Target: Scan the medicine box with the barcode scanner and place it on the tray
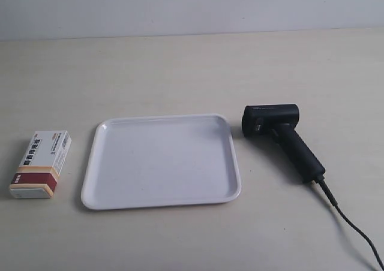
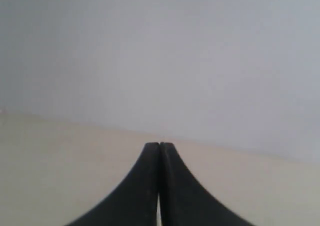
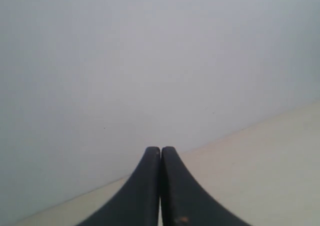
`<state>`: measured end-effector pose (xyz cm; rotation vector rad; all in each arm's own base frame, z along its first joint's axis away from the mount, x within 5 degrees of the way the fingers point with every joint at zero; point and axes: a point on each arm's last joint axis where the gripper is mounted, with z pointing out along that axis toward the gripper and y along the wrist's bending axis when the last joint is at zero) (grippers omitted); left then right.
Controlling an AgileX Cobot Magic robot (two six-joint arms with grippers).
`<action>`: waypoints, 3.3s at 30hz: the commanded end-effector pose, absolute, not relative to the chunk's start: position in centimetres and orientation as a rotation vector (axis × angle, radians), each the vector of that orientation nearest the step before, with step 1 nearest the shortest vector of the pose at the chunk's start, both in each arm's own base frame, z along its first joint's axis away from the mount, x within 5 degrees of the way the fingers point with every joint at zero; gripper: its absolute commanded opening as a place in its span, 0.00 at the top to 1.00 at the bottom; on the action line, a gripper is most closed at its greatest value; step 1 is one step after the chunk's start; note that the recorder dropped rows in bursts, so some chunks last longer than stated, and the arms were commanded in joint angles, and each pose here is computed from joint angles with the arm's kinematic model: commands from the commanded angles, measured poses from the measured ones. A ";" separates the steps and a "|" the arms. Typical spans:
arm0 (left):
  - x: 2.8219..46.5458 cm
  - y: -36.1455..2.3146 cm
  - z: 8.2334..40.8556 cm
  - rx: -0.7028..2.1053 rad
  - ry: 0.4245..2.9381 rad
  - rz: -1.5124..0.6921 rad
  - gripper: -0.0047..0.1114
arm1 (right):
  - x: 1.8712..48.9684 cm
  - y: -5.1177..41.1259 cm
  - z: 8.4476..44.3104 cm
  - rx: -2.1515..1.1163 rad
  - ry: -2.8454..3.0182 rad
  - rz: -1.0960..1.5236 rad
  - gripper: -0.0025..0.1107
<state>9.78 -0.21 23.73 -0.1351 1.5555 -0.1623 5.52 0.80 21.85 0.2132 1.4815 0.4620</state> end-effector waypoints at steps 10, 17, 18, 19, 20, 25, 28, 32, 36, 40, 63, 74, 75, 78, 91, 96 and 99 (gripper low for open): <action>21.8 -4.2 15.1 0.133 2.376 -0.098 0.39 | 6.3 0.9 22.5 0.195 1.548 0.416 0.98; 23.5 -4.5 11.6 0.171 2.436 -0.054 0.08 | 6.5 0.9 22.4 0.180 1.559 0.396 0.98; 23.6 -4.5 11.1 0.173 2.437 -0.048 0.09 | 6.5 0.9 22.4 0.180 1.557 0.396 0.98; 23.7 -4.6 10.8 0.186 2.435 -0.044 0.11 | 6.5 0.9 22.5 0.180 1.555 0.396 0.98; 23.8 -4.6 10.6 0.219 2.434 -0.040 0.14 | 6.5 0.9 22.5 0.180 1.555 0.396 0.98; 23.6 -4.9 9.4 0.359 2.463 -0.035 0.36 | 6.5 0.9 22.5 0.180 1.555 0.396 0.98; 23.7 -5.0 9.4 0.406 2.446 -0.035 0.56 | 6.5 0.9 22.5 0.180 1.555 0.396 0.98; 24.0 -5.4 11.0 0.478 2.361 -0.051 0.96 | 6.7 0.9 22.5 0.183 1.573 0.392 0.98; 24.8 -6.7 13.8 0.649 2.221 -0.131 0.96 | 8.3 1.5 22.6 0.172 1.701 0.414 0.98; 24.6 -10.6 16.7 1.113 1.939 -0.411 0.96 | 11.7 3.3 23.1 0.092 1.903 0.438 0.96; 26.8 -16.9 16.0 1.578 1.679 -0.630 0.96 | 27.9 13.4 10.8 -0.634 2.511 0.148 0.11; 27.1 -16.7 14.9 1.587 1.727 -0.593 0.96 | 28.2 13.5 10.8 -0.762 2.451 0.107 0.70; 27.1 -16.7 14.8 1.591 1.727 -0.592 0.96 | 28.1 13.5 11.3 -0.769 2.451 0.109 0.76; 27.1 -16.7 14.8 1.597 1.728 -0.587 0.96 | 27.4 13.3 13.1 -0.818 2.447 0.114 0.90; 27.0 -16.5 14.7 1.632 1.725 -0.574 0.96 | 24.7 11.5 19.6 -0.963 2.387 0.002 0.98; 26.9 -16.5 14.6 1.661 1.714 -0.567 0.96 | 24.8 11.4 19.7 -0.988 2.370 -0.036 0.98; 26.9 -16.5 14.6 1.663 1.713 -0.566 0.96 | 24.9 11.2 19.8 -0.975 2.363 -0.059 0.98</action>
